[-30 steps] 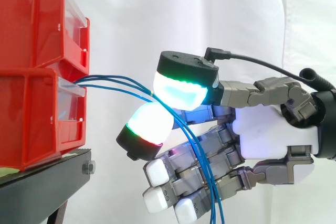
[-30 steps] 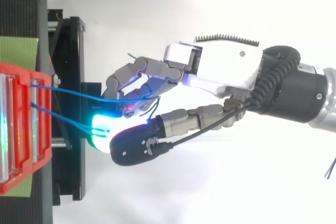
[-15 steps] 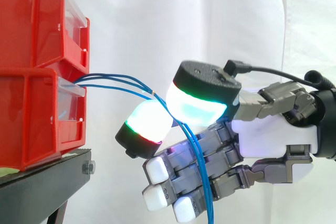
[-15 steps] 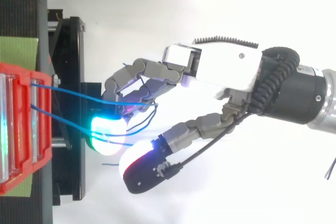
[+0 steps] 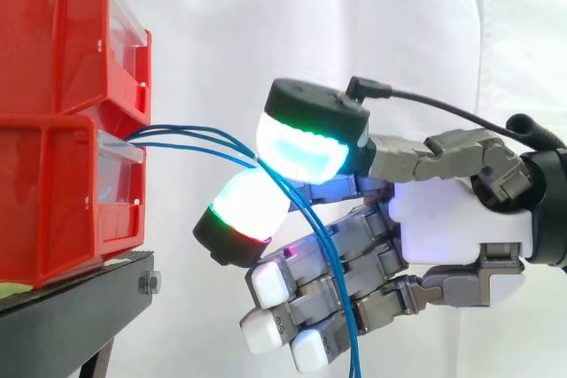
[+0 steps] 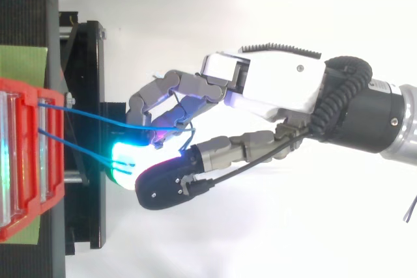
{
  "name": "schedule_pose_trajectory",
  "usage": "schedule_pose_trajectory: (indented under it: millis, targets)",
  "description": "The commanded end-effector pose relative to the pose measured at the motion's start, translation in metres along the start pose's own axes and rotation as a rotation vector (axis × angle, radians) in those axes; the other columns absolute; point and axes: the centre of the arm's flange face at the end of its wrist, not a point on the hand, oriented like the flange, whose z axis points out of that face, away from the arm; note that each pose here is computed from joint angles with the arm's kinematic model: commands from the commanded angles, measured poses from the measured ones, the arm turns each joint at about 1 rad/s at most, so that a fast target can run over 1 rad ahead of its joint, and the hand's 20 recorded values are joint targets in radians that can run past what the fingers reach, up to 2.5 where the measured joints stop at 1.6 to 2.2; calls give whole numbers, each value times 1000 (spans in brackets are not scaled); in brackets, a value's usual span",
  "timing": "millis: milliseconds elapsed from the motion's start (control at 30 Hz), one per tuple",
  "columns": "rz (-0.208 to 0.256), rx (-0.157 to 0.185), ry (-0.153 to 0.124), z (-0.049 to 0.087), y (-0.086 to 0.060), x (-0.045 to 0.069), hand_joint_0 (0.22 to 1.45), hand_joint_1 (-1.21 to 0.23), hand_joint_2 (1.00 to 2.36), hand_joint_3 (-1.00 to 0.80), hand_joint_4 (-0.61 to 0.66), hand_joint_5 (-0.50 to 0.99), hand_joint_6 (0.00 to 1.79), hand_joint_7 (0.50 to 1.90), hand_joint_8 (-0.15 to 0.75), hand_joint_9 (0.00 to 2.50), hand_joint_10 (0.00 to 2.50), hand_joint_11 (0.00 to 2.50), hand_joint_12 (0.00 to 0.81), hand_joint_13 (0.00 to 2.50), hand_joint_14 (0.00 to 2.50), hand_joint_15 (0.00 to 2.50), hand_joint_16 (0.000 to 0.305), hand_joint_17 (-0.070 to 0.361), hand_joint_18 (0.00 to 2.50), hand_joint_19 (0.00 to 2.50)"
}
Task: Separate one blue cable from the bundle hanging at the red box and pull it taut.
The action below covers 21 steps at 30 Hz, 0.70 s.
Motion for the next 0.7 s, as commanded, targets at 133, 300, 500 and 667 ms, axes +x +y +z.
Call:
schedule_pose_trajectory:
  millis: [133,300,500,667]
  targets:
    - [-1,0,0,0,0,1,787,-861,1000,-500,44,-227,934,935,253,866,20,760,317,770,18,412,45,100,676,478]
    - [-1,1,0,0,-1,1,731,-931,1000,-500,43,-215,927,944,247,914,24,786,307,787,17,417,44,100,685,449]
    - [-3,1,0,0,-1,1,471,-818,1000,-500,105,-212,916,876,291,988,21,829,344,837,17,454,52,118,719,519]
    - [-9,-6,-1,0,0,2,553,-507,1000,-500,85,-193,879,920,293,1046,23,824,338,857,18,466,47,106,723,565]
